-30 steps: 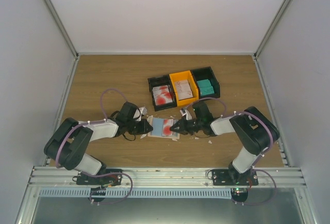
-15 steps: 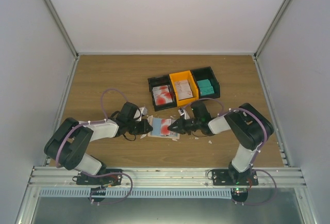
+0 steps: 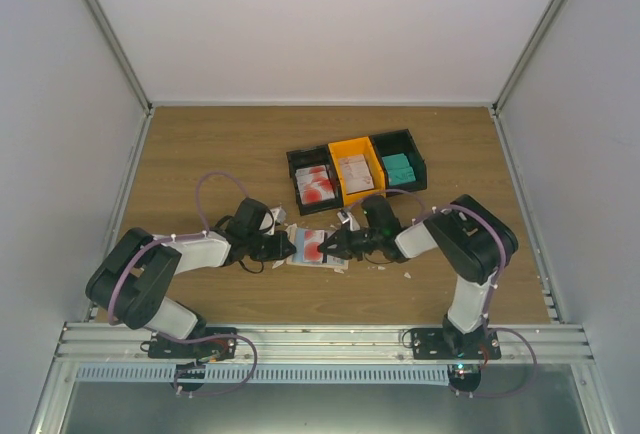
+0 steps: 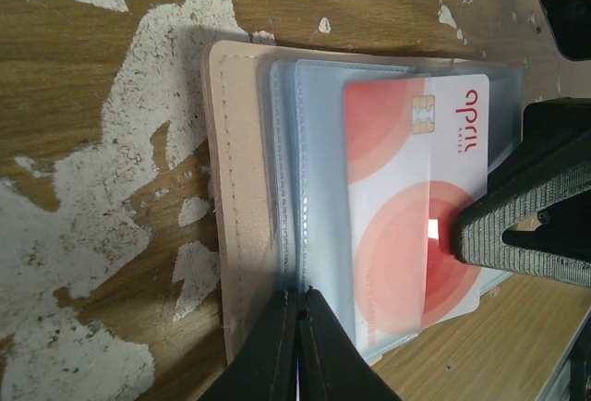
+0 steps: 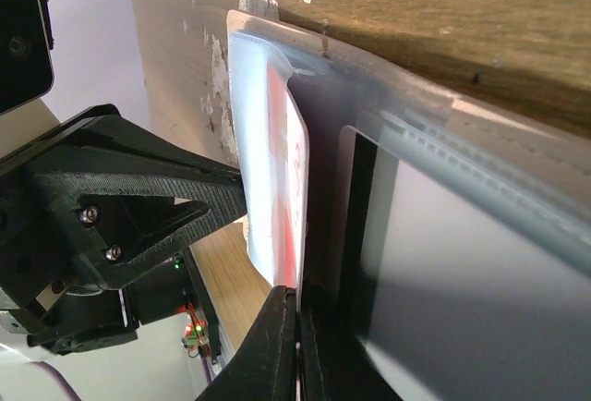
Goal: Put the credit cards into the card holder
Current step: Insert the credit card into the card holder.
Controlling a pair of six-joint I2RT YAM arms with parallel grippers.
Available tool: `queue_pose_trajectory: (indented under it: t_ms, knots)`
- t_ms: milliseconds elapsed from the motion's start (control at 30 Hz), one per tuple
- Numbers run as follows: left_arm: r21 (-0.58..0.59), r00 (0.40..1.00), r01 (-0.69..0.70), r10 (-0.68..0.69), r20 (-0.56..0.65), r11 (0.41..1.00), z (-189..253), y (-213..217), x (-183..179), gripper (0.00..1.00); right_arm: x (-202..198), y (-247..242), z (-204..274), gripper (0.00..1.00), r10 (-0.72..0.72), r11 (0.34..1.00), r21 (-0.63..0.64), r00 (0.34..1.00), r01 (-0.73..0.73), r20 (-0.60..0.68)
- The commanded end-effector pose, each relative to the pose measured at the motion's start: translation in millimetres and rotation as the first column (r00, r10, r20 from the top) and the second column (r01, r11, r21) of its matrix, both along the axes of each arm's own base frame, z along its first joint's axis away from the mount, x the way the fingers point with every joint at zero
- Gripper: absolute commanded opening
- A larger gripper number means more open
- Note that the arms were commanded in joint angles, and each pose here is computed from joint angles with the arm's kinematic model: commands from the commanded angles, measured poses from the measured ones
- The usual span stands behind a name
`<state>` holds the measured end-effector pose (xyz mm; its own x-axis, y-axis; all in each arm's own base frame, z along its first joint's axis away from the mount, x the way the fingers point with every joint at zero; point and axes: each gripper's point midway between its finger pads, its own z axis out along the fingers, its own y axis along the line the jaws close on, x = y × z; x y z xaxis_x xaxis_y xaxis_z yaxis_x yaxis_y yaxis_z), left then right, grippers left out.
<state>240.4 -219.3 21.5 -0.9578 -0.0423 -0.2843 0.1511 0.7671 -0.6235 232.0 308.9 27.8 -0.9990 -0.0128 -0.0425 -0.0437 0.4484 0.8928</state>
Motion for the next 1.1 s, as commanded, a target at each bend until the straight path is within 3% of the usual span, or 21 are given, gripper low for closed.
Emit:
queue_pose_trajectory:
  t_ms: [0, 533, 633, 767, 1067]
  knots:
    - [0.008, 1.0, 0.024, -0.024, 0.014, 1.0, -5.7, -1.5, -4.6, 0.06, -1.0, 7.7, -7.9, 0.02, 0.003, 1.0, -0.013, 1.0, -0.003, -0.008]
    - [-0.01, 0.999, 0.036, -0.036, 0.016, 0.999, -4.5, -3.0, -8.4, 0.05, -1.4, 18.2, -10.6, 0.02, -0.024, 0.999, -0.028, 1.0, 0.024, 0.02]
    - [-0.01, 0.999, 0.036, -0.035, 0.022, 0.999, -3.6, -2.7, -8.4, 0.05, 1.2, 13.4, -2.4, 0.12, -0.05, 0.998, -0.046, 0.997, 0.053, 0.065]
    - [-0.019, 0.999, 0.038, -0.037, 0.025, 0.999, -1.7, -4.1, -7.9, 0.05, 7.2, 6.3, 5.9, 0.36, -0.075, 0.991, -0.104, 0.988, 0.089, 0.133]
    - [-0.065, 0.998, 0.057, -0.056, 0.021, 0.996, 1.8, -11.1, -9.5, 0.06, 10.1, -6.9, 5.9, 0.49, -0.117, 0.948, -0.272, 0.976, 0.165, 0.184]
